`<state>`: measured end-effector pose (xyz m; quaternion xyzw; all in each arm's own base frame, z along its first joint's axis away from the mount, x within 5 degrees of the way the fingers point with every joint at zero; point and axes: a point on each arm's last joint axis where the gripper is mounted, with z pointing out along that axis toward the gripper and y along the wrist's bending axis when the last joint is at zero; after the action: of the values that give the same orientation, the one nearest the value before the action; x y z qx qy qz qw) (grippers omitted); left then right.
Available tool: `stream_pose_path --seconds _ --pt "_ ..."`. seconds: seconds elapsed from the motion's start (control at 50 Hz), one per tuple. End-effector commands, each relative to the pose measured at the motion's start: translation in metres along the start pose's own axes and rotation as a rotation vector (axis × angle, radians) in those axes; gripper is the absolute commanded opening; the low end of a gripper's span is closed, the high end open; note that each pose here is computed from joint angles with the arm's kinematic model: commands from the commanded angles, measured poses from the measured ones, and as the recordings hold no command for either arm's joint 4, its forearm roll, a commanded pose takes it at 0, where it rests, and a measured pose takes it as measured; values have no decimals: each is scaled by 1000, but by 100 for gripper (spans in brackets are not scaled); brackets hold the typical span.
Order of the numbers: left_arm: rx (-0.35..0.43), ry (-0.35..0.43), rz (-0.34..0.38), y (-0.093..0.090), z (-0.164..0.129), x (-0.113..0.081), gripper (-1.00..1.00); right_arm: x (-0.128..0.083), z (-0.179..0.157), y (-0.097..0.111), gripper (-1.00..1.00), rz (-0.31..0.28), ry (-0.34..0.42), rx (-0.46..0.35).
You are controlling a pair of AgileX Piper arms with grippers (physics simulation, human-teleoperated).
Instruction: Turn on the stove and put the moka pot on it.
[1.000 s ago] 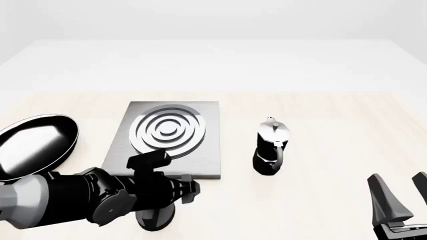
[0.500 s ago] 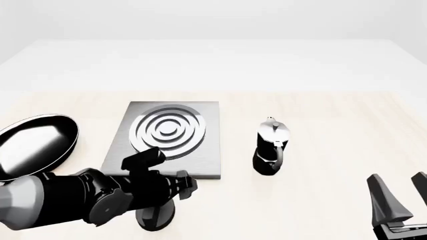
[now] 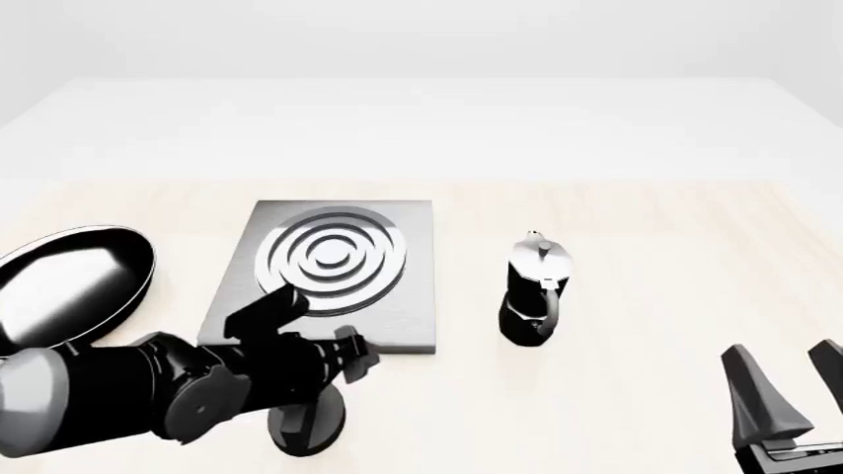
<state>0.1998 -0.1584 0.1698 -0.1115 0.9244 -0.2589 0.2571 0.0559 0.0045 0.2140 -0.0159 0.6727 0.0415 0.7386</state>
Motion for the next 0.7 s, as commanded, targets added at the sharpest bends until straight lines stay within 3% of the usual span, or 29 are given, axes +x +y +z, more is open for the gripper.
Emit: stream_pose_path --seconds 0.02,0.34,0.7 --pt "-63 23 72 17 -2 2 100 0 0 0 100 1 0 -3" --pt "-99 14 53 30 -3 -2 100 0 0 0 100 3 -1 -6" --pt "-91 10 57 29 -6 -2 100 0 0 0 100 3 -4 -8"
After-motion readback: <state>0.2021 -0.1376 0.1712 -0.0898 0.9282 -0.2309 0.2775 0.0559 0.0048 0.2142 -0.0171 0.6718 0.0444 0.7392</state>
